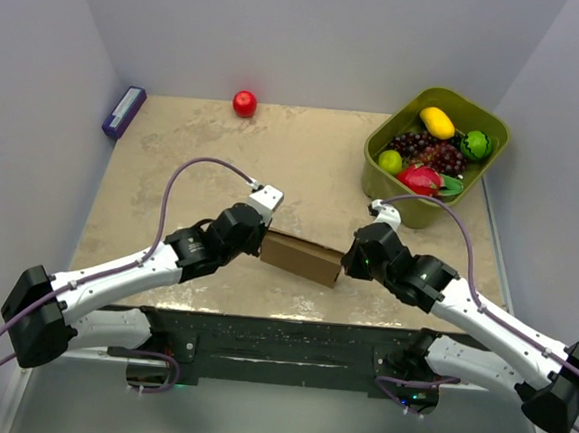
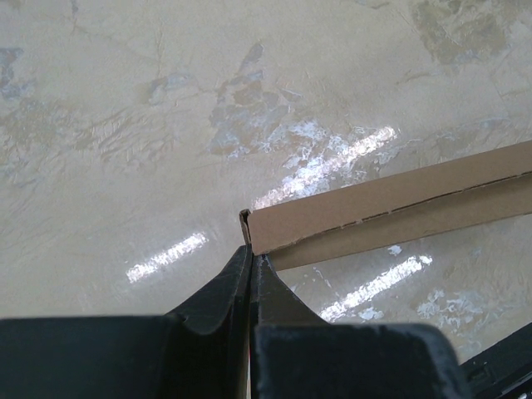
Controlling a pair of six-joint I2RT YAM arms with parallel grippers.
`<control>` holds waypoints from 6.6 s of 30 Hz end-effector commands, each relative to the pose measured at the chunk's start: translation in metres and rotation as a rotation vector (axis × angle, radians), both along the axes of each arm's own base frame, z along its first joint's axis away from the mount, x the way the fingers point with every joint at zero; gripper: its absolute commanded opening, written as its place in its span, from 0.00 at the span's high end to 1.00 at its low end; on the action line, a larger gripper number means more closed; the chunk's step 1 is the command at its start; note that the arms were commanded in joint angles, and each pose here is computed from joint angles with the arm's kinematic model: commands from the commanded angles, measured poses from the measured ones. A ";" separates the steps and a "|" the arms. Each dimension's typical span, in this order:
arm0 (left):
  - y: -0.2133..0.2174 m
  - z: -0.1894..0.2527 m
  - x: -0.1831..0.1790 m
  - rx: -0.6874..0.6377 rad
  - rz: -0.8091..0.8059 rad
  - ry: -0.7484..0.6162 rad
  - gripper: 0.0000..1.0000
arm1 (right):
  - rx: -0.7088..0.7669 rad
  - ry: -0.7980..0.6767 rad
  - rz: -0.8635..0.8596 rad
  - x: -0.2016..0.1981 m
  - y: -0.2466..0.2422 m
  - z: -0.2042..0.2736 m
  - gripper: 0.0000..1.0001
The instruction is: Fold the paper box
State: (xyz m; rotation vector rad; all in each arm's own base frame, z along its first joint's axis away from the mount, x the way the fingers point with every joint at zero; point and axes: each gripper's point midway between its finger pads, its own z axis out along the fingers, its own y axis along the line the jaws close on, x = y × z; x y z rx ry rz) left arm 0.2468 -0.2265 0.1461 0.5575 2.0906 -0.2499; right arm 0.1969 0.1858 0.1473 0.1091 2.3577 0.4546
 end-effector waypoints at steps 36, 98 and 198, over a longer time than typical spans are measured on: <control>-0.001 -0.003 -0.002 0.054 0.011 0.042 1.00 | -0.024 0.008 0.077 -0.009 -0.001 0.023 0.73; -0.010 0.010 -0.008 -0.015 -0.024 0.034 1.00 | -0.269 0.158 0.071 -0.058 -0.017 -0.038 1.00; -0.002 -0.004 0.016 -0.428 -0.001 0.200 0.42 | 0.211 0.079 -0.081 -0.014 -0.004 -0.022 0.26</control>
